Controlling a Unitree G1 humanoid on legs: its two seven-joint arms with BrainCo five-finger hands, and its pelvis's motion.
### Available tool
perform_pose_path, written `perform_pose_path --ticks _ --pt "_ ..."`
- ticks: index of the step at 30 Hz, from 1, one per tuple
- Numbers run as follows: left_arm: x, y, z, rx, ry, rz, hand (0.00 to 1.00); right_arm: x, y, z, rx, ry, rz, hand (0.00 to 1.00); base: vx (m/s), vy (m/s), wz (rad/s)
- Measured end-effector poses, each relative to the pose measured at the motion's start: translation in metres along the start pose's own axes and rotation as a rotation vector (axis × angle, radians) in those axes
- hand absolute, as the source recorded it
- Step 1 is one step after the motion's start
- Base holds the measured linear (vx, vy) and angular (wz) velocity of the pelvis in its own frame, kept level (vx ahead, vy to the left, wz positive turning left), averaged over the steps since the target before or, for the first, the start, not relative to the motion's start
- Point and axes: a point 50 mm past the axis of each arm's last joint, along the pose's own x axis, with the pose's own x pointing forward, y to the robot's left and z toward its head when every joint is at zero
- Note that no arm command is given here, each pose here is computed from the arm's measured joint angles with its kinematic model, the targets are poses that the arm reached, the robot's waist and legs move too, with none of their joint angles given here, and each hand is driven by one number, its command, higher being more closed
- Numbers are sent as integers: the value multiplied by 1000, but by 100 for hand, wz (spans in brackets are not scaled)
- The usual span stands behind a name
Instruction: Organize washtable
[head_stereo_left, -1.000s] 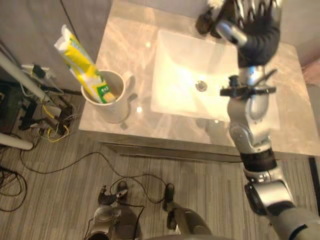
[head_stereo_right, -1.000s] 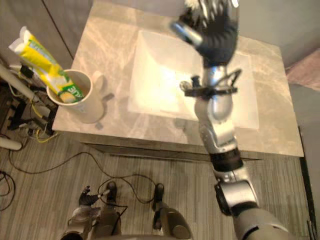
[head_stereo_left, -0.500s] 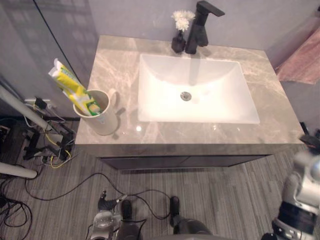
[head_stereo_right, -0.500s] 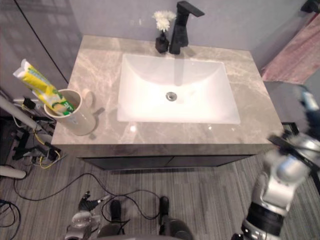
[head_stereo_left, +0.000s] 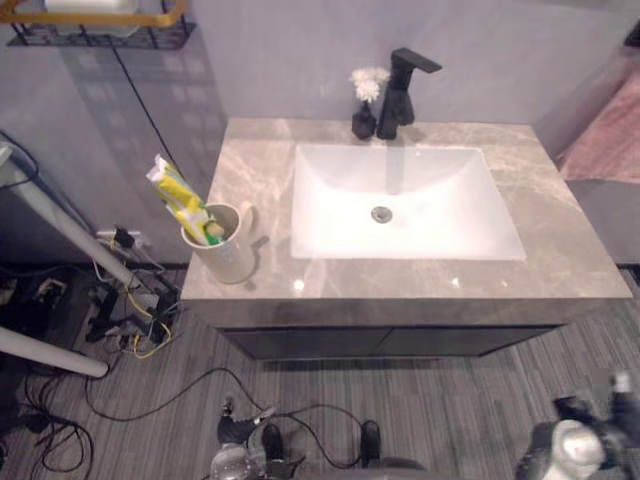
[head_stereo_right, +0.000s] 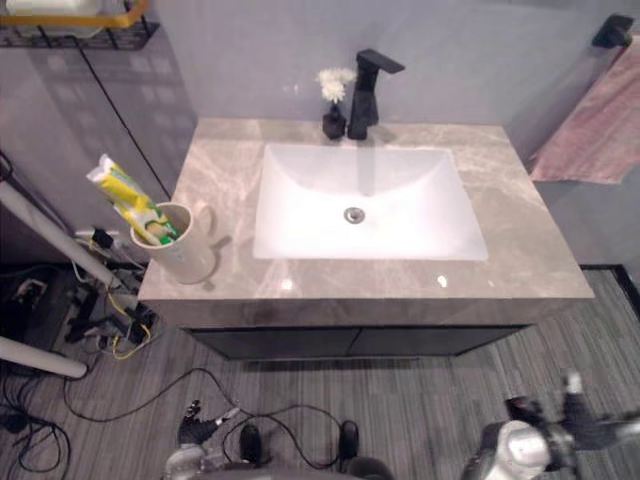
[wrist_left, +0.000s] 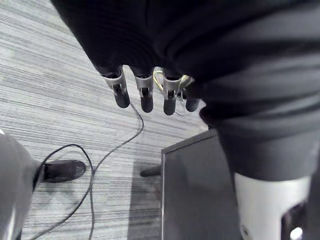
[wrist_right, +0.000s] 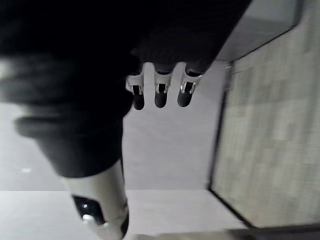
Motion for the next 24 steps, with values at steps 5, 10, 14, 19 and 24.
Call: perform_pose_path --ticks 5,10,14,19,24 --pt "11 7 8 -276 45 68 0 -37 -10 -101 -145 521 105 0 -36 28 4" --pt "13 18 0 -573 115 157 0 -60 -28 -132 -212 742 147 0 49 48 27" --pt "15 33 2 -788 80 225 0 -68 -18 -136 -310 753 292 0 60 46 14" --pt "13 59 50 -876 -185 267 0 -77 6 -138 -469 711 516 0 42 21 12" --pt "-11 93 116 -949 -562 327 0 -73 9 -135 -514 676 548 0 22 6 4"
